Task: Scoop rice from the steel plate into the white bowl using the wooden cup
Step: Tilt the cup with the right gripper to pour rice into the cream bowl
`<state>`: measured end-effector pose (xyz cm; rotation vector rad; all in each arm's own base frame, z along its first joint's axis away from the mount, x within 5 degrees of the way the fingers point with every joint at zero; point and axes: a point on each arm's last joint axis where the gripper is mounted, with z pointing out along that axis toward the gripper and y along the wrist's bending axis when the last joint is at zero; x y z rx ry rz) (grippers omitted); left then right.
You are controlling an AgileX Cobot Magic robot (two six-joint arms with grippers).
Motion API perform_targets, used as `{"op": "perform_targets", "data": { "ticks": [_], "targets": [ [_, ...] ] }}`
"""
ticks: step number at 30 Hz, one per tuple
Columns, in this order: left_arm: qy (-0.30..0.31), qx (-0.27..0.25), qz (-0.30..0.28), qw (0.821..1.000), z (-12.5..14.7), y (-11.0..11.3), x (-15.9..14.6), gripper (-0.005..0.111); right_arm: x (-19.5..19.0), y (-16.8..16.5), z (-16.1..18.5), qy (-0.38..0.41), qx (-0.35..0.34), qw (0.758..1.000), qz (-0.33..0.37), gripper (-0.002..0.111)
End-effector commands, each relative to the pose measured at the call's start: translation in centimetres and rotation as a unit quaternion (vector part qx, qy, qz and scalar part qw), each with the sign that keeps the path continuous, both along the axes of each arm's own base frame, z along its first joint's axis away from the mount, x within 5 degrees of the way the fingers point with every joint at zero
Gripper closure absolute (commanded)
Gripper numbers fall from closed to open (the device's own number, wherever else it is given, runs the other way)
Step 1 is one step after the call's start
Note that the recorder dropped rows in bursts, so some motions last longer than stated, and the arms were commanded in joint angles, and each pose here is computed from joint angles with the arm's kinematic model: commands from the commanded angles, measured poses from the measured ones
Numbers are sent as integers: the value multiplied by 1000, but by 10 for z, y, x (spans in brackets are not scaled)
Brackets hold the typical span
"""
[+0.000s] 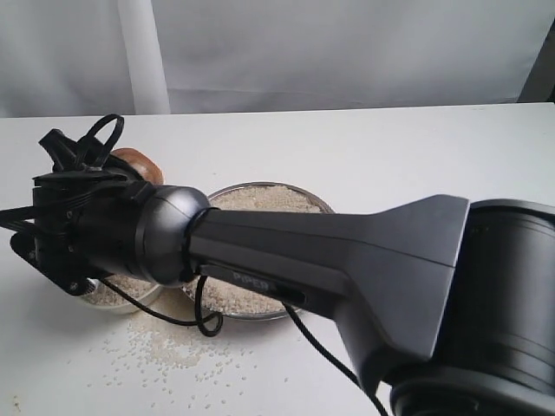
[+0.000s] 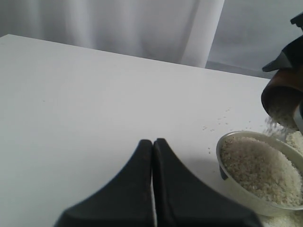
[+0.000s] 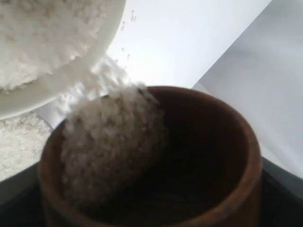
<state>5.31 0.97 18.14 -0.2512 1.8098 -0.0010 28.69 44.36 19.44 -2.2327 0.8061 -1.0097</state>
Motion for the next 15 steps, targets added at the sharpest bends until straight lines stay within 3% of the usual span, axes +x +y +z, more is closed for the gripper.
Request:
{"op": "perform_targets", "data": {
  "ticks": [1, 15],
  "targets": [
    [-6, 1, 0, 1000, 2, 0, 0, 107, -1, 1, 10, -19, -5, 1000, 5, 108],
    [-6, 1, 0, 1000, 2, 0, 0, 107, -4, 2, 14, -57, -31, 998, 12, 108]
  ]
}}
